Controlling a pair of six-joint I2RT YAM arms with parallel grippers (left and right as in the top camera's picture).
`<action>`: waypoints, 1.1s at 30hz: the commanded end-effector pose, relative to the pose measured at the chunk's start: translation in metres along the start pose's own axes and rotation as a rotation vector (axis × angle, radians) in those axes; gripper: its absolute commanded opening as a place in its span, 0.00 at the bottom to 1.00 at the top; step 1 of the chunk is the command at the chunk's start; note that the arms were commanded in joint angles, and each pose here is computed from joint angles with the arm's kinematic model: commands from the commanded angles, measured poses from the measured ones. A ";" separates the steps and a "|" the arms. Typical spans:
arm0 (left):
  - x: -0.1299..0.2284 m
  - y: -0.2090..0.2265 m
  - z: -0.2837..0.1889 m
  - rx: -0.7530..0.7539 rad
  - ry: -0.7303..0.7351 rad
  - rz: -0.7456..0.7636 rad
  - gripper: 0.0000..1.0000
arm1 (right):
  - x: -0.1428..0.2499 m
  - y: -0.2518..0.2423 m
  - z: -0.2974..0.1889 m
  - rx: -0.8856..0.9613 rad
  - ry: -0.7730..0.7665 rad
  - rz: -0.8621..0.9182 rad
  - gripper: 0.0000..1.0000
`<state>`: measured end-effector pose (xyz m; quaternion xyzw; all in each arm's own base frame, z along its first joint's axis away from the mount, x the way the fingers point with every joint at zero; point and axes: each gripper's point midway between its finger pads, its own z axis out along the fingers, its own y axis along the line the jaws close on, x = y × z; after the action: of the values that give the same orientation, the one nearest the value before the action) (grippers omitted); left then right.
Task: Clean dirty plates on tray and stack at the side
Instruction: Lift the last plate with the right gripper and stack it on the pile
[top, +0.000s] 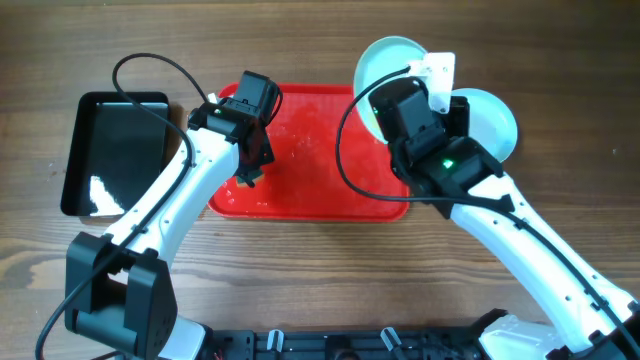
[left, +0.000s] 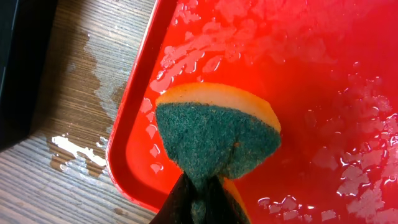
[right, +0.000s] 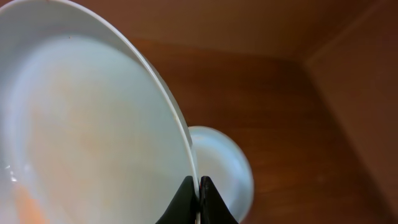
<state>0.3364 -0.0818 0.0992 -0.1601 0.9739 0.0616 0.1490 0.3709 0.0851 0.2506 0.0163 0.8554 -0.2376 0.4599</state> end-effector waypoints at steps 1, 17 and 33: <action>0.001 0.000 0.003 0.001 0.009 0.003 0.04 | -0.009 -0.021 -0.004 0.240 -0.066 -0.078 0.04; 0.002 -0.006 0.003 0.034 0.019 0.000 0.04 | -0.030 0.047 -0.025 0.451 -0.193 -0.426 0.04; 0.001 -0.008 0.003 0.039 0.013 -0.001 0.04 | -0.030 0.041 -0.021 0.456 -0.210 -0.302 0.04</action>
<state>0.3385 -0.0893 0.0985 -0.1592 0.9752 0.0409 0.1479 0.3840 0.1347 0.2645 -0.0528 0.7264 -0.4886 0.4805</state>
